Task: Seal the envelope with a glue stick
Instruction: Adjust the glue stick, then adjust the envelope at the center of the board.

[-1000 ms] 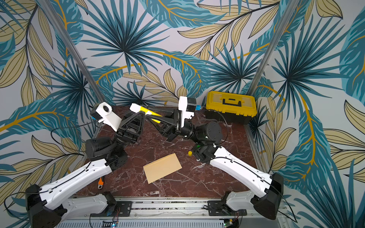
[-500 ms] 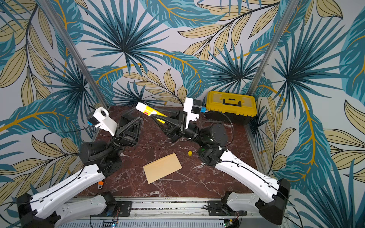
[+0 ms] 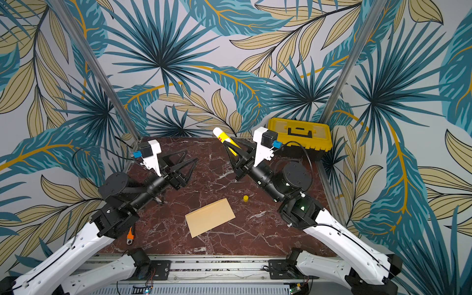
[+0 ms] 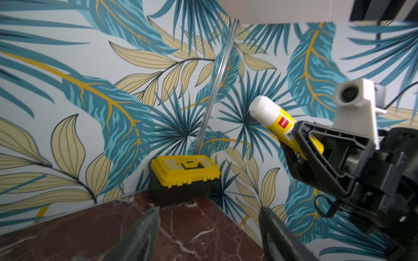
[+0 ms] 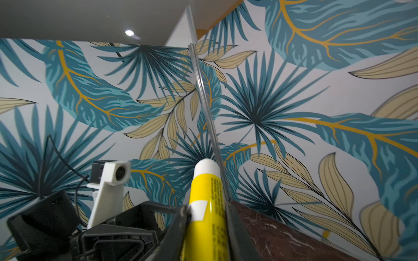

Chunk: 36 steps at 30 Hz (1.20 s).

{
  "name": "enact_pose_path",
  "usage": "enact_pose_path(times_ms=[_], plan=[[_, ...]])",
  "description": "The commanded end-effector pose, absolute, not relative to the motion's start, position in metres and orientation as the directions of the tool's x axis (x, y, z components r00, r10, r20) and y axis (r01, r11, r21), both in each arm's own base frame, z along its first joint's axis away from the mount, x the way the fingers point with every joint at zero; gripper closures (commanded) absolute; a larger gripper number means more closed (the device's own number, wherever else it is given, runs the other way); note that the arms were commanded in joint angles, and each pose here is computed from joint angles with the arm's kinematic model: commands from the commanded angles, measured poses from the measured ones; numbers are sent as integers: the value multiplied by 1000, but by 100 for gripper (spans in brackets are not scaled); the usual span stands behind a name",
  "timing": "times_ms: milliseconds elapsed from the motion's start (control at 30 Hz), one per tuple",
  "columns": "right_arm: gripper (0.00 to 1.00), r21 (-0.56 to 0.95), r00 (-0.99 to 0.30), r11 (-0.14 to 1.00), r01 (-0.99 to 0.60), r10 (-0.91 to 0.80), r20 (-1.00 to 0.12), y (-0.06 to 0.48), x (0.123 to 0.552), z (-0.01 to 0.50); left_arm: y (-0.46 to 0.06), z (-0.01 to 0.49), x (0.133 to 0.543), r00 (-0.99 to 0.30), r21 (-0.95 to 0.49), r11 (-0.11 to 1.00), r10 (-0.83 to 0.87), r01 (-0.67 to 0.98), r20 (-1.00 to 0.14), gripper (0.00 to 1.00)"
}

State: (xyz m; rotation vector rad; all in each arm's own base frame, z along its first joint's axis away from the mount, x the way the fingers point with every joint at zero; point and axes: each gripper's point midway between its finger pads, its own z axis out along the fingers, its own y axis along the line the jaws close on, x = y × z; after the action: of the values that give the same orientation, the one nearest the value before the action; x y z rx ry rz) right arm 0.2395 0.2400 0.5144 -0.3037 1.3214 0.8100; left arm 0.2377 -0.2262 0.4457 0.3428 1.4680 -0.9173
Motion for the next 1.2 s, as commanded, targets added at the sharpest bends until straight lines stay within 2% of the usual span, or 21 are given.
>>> enact_pose_path(times_ms=[0, 100, 267, 433, 667, 933, 1167], plan=[[100, 202, -49, 841, -503, 205, -978, 214, 256, 474, -221, 346, 250, -377, -231, 771, 13, 594, -926, 27], [100, 180, -133, 868, -462, 133, -982, 210, 259, 447, -222, 284, 254, -524, -182, 802, 184, 569, -832, 27], [100, 156, -228, 900, -406, 65, -972, 201, 259, 415, -220, 202, 256, -684, -161, 819, 333, 551, -648, 41], [100, 151, -222, 916, -372, 71, -973, 186, 255, 411, -230, 152, 261, -713, -149, 777, 460, 612, -530, 44], [100, 154, -201, 917, -369, 83, -976, 179, 250, 420, -231, 101, 265, -708, -93, 719, 639, 689, -302, 49], [100, 155, -199, 918, -364, 86, -976, 177, 251, 419, -233, 68, 276, -702, -61, 711, 671, 700, -241, 55], [100, 153, -195, 917, -370, 84, -977, 178, 250, 421, -234, 58, 282, -732, -60, 743, 637, 667, -240, 69]])
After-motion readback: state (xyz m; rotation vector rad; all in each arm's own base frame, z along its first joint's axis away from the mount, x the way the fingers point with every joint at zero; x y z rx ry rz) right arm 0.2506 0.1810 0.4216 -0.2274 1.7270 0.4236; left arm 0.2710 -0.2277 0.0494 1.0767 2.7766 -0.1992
